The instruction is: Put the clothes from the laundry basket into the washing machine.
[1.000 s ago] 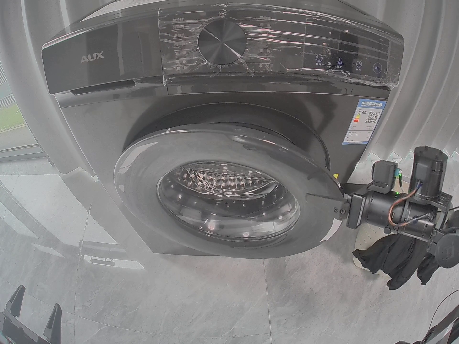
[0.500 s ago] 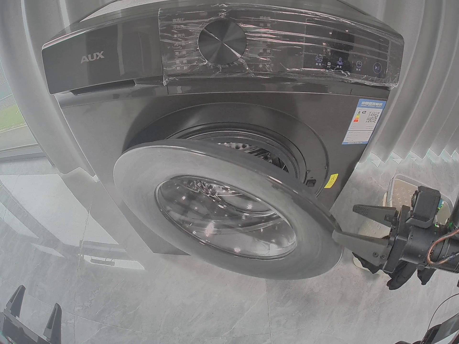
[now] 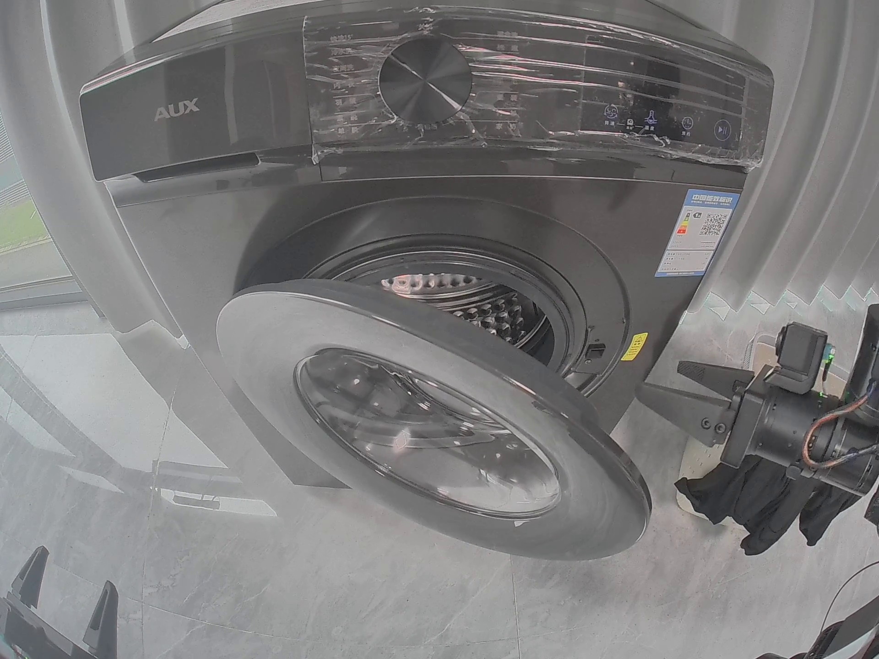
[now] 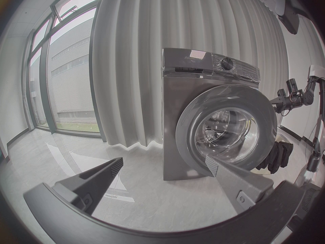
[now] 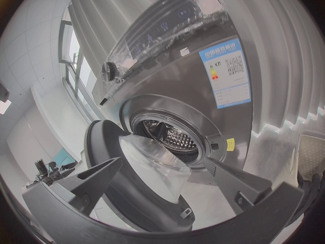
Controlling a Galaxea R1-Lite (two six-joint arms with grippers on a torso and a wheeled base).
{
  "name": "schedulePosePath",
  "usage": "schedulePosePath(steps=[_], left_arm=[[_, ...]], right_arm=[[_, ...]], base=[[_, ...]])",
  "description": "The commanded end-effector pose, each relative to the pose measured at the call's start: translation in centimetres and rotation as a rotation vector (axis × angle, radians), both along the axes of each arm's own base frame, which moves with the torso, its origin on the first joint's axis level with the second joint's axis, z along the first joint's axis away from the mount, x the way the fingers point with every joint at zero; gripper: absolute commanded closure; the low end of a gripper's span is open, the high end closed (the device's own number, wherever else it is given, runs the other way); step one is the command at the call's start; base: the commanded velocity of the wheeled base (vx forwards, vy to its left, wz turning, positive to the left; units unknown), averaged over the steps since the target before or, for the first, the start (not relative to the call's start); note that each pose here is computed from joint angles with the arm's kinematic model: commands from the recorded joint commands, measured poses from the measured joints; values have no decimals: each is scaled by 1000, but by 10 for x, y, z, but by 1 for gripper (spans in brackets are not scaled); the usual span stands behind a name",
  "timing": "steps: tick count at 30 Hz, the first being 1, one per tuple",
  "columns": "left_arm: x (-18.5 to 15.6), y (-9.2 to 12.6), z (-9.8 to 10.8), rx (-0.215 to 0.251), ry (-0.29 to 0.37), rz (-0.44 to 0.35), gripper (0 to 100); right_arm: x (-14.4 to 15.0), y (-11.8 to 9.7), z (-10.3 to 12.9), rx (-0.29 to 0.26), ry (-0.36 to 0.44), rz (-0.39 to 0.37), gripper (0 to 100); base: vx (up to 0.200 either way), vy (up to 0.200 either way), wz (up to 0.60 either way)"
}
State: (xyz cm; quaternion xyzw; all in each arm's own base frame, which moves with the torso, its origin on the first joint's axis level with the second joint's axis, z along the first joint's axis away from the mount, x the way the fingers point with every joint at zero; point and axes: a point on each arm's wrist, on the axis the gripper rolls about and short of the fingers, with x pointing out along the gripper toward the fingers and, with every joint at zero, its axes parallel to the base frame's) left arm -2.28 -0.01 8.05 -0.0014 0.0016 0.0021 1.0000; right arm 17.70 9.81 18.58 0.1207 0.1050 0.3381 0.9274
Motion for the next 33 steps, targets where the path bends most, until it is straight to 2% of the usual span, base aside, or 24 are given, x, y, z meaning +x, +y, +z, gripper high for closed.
schedulePosePath(steps=[1, 7, 12, 17, 21, 24, 29, 33], left_arm=[[0, 0, -5, 0, 0, 0, 0], [0, 0, -5, 1, 0, 0, 0], [0, 0, -5, 1, 0, 0, 0], [0, 0, -5, 1, 0, 0, 0], [0, 0, -5, 0, 0, 0, 0], [0, 0, -5, 0, 0, 0, 0], [0, 0, -5, 0, 0, 0, 0], [0, 0, -5, 0, 0, 0, 0]], right_arm=[[10, 11, -15, -37, 63, 22, 0], [1, 22, -22, -57, 84, 82, 0], [-17, 29, -31, -78, 107, 162, 0], [-41, 26, -27, -58, 79, 224, 0], [-37, 22, -21, -34, 67, 192, 0], [-21, 16, -17, -15, 75, 111, 0], [3, 25, -30, -46, 134, 29, 0], [17, 38, -42, -65, 161, 18, 0]], base=[[0, 0, 0], [0, 0, 0], [0, 0, 0], [0, 0, 0], [0, 0, 0], [-67, 0, 0], [-200, 0, 0], [-100, 0, 0]])
